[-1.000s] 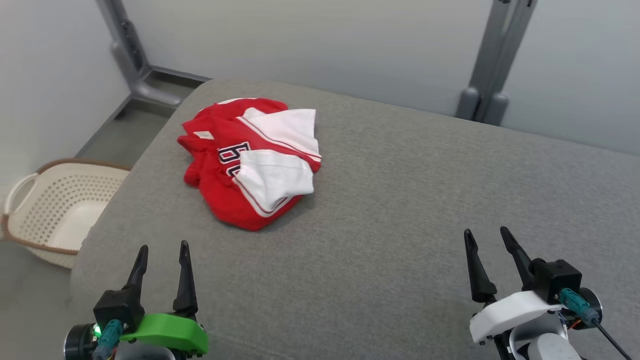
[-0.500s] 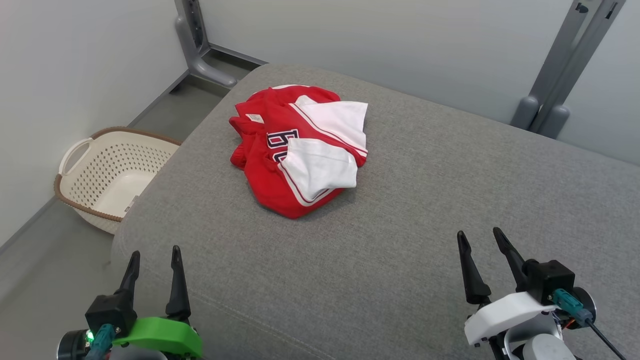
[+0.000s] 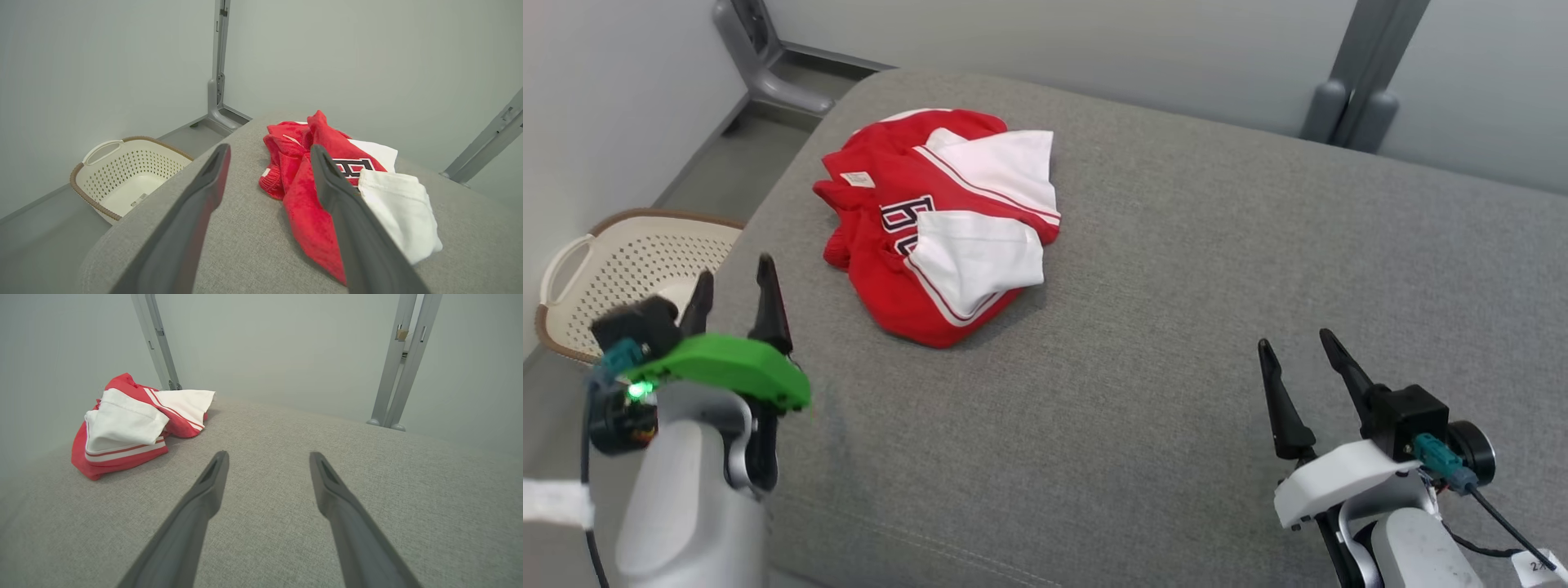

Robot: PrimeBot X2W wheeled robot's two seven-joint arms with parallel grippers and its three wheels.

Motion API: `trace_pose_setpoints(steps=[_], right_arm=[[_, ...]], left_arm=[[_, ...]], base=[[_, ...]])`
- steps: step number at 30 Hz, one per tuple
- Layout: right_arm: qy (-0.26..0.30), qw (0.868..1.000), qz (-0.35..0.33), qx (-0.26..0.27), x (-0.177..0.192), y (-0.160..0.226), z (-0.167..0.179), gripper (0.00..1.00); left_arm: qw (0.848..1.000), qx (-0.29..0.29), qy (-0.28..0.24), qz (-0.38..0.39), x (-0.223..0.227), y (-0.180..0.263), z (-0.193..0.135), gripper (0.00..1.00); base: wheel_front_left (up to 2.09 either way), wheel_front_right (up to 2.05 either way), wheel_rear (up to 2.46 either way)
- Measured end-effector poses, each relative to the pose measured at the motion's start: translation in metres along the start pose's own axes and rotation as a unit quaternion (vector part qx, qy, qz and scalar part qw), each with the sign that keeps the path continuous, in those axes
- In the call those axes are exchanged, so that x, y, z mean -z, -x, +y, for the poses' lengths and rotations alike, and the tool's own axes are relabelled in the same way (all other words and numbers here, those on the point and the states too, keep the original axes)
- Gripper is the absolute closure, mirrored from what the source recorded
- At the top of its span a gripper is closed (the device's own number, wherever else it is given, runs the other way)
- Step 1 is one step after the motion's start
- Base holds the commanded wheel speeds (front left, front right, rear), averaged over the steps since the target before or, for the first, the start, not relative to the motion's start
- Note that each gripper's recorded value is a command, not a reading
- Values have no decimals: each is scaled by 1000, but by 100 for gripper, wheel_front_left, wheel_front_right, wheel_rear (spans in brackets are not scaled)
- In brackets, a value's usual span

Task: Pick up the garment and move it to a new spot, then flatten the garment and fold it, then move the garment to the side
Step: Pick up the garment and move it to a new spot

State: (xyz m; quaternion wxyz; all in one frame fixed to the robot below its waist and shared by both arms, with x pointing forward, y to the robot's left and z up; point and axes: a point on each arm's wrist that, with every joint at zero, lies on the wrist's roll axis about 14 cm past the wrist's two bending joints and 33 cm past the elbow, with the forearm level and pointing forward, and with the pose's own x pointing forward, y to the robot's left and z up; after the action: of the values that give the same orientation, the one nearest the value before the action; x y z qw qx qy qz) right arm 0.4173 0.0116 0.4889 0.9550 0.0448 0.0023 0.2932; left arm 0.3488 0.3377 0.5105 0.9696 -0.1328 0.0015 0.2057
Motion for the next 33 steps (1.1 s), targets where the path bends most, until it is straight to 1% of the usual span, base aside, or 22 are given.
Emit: trace_pose_setpoints(steps=[5,7,9,14,16,19,21,23,25,26,27,29,33], right_arm=[[8,1000,12,13,7,-7,-16,0],[9,1000,18,18,12,-9,-21,0],[9,999,24,24,17,-9,-28,0],[6,999,34,40,27,-9,-44,0],[3,998,42,50,34,-7,-52,0],[-3,996,53,69,45,1,-65,0],[-6,995,60,83,51,6,-74,0],[-10,993,66,97,57,12,-83,0],[-11,991,72,108,62,18,-90,0],[-12,991,72,114,63,21,-93,0],[-14,990,75,119,64,23,-95,0],[-17,989,74,124,65,26,-97,0],[-21,990,68,121,60,28,-93,0]], left_arm=[[997,1,54,52,0,-54,-22,0],[994,6,65,84,8,-71,-35,0],[990,11,88,113,18,-87,-47,0],[986,13,98,135,26,-124,-69,0],[980,10,103,169,45,-133,-77,0],[970,6,93,225,78,-139,-86,0],[963,-4,80,256,96,-141,-85,0],[954,-14,57,293,118,-140,-85,0],[948,-17,20,318,132,-138,-84,0],[947,-14,5,322,136,-139,-85,78],[945,-11,-7,326,139,-139,-86,100],[942,-2,-20,336,143,-137,-90,100],[945,19,-19,327,134,-136,-98,100]], base=[[0,0,0],[0,0,0],[0,0,0],[0,0,0],[0,0,0],[0,0,0],[0,0,0],[0,0,0],[0,0,0],[0,0,0],[0,0,0],[0,0,0],[0,0,0]])
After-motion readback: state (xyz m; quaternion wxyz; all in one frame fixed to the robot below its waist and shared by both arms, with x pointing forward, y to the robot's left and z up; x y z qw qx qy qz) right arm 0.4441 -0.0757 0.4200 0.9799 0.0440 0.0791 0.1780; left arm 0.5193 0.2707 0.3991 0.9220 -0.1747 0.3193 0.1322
